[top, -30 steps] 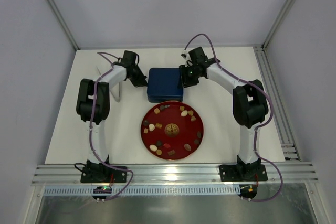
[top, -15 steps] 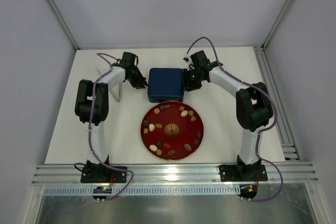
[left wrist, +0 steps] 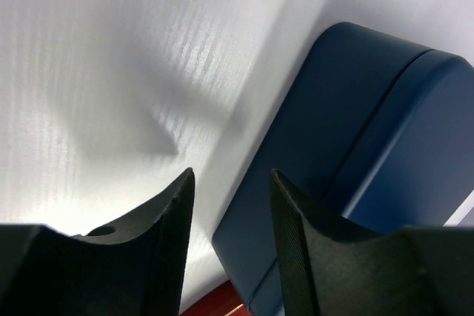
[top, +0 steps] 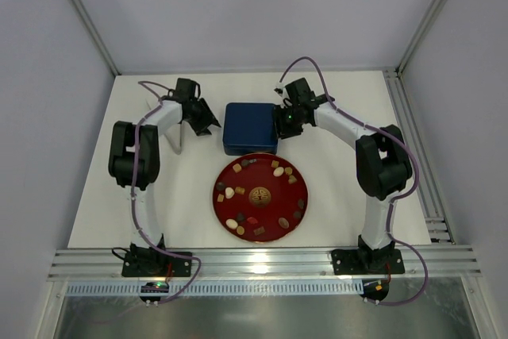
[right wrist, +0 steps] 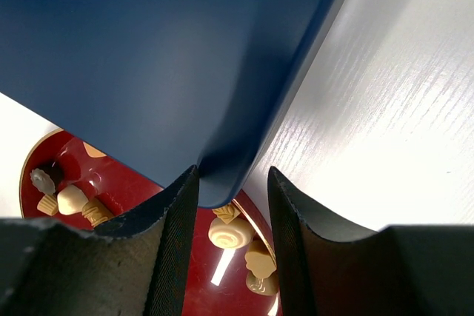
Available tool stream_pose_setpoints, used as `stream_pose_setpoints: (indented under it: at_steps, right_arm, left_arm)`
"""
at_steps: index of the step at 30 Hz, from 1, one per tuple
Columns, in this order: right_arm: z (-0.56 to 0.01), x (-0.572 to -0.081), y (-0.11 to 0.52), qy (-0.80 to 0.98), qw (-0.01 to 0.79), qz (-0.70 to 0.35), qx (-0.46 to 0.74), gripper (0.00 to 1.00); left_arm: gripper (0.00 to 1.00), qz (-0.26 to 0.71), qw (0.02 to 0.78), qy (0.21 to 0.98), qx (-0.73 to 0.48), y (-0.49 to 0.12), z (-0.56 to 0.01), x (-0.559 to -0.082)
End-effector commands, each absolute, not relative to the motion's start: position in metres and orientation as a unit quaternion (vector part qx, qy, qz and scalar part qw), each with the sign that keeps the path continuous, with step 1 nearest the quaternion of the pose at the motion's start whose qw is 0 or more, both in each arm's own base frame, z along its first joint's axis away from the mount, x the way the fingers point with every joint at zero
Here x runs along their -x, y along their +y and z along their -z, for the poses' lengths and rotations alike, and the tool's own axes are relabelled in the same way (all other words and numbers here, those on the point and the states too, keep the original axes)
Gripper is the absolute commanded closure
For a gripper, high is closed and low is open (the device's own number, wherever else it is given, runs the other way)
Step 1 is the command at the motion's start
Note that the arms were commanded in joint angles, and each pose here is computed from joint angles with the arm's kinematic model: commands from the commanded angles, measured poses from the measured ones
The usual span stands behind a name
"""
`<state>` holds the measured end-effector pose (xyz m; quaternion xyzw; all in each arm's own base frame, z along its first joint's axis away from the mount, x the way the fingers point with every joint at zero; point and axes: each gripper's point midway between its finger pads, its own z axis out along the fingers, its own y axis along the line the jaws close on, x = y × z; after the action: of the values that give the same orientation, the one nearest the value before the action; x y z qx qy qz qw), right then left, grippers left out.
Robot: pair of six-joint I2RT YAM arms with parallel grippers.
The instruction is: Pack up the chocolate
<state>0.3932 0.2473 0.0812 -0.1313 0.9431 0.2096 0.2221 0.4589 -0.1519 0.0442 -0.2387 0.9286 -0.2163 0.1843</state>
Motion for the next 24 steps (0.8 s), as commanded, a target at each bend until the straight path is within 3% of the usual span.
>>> stream_pose_setpoints:
  at_steps: [1, 10, 24]
  right_arm:
    - [-0.089, -0.394, 0.243, 0.941, 0.243, -0.193, 0.133, 0.56]
    - [-0.087, -0.394, 0.245, 0.941, 0.243, -0.196, 0.131, 0.57]
    - [-0.085, -0.398, 0.248, 0.940, 0.244, -0.201, 0.126, 0.57]
  left_arm:
    - [0.53, 0.248, 0.241, 0.913, 0.216, -0.148, -0.094, -0.476]
    - [0.34, 0.273, 0.254, 0.909, 0.185, -0.149, -0.113, -0.458]
    - [0.36, 0.294, 0.218, 0.920, 0.138, -0.166, -0.093, -0.401]
